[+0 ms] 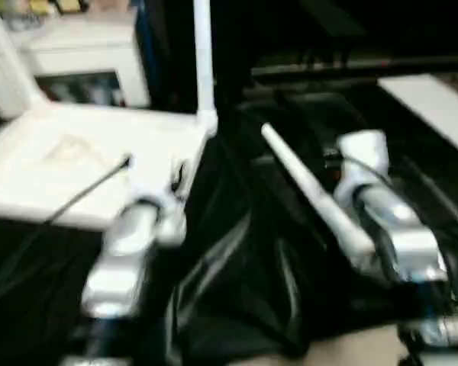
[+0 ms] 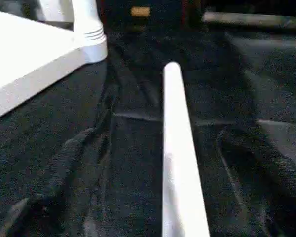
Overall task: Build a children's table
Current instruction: Rotate table base, then pick table leg
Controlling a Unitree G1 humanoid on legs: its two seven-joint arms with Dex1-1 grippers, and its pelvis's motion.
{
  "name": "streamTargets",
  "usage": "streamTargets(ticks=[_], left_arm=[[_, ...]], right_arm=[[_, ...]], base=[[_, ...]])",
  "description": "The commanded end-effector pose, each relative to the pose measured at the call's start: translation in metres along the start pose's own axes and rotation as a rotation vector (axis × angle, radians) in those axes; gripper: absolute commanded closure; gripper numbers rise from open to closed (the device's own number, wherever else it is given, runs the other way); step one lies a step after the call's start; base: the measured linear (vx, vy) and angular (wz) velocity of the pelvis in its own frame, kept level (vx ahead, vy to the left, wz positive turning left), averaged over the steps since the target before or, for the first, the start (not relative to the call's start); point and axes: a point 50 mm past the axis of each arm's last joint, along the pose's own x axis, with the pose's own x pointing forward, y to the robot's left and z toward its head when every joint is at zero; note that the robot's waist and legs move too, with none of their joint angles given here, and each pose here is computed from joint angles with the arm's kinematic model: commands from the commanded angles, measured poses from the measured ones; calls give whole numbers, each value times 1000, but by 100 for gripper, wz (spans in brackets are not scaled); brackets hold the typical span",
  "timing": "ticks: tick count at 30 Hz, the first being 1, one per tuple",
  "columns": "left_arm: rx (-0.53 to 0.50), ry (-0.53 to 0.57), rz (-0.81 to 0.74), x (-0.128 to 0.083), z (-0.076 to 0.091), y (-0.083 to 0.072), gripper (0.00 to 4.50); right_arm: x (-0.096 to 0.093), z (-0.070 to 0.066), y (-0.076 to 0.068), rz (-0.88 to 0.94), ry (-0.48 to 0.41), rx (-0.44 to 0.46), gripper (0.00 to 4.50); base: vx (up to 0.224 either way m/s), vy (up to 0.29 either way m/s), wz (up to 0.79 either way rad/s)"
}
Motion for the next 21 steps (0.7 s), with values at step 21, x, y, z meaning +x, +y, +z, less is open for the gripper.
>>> streamTargets(ticks=[21], left_arm=[[137, 112, -755, -26, 36, -19, 102]], right_arm=[[21, -27, -23, 50, 619, -45, 0]], base=[[-19, -4, 1]])
